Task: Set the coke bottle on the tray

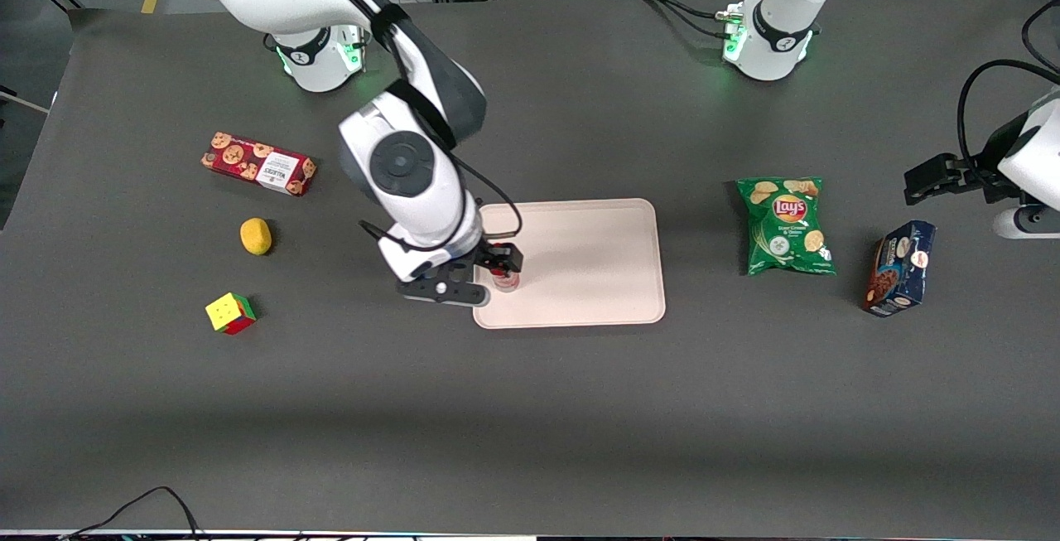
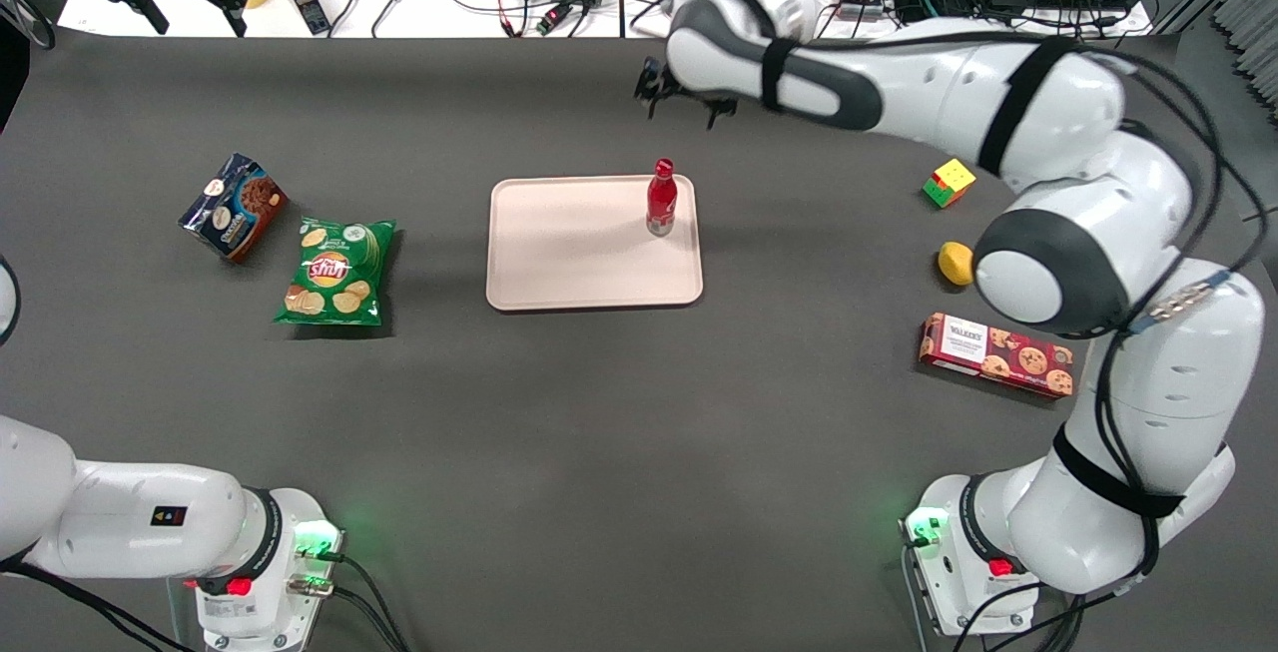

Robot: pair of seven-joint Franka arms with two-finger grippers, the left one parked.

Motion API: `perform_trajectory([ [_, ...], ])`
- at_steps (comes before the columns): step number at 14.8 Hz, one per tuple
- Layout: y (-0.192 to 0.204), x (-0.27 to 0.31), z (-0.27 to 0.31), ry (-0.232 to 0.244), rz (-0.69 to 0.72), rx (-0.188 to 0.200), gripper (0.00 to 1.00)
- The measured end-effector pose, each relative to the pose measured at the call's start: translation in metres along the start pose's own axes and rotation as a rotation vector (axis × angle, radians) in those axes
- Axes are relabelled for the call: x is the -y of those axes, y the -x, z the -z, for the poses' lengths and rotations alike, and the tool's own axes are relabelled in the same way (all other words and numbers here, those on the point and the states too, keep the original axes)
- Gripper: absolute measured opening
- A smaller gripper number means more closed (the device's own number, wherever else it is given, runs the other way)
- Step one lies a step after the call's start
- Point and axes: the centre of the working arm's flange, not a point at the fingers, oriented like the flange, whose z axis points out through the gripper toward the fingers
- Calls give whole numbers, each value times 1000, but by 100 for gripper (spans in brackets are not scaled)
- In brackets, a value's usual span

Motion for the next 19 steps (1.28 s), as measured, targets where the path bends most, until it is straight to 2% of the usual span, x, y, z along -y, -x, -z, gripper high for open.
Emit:
perform_trajectory([
  [6,-42,-94,106,21,81,-24,100],
  [8,-56,-135,142,24,93,-45,100],
  [13,-73,-210,176,66,79,-60,100],
  [16,-73,-277,183,48,99,-62,100],
  [19,-51,-324,179,36,93,-58,100],
])
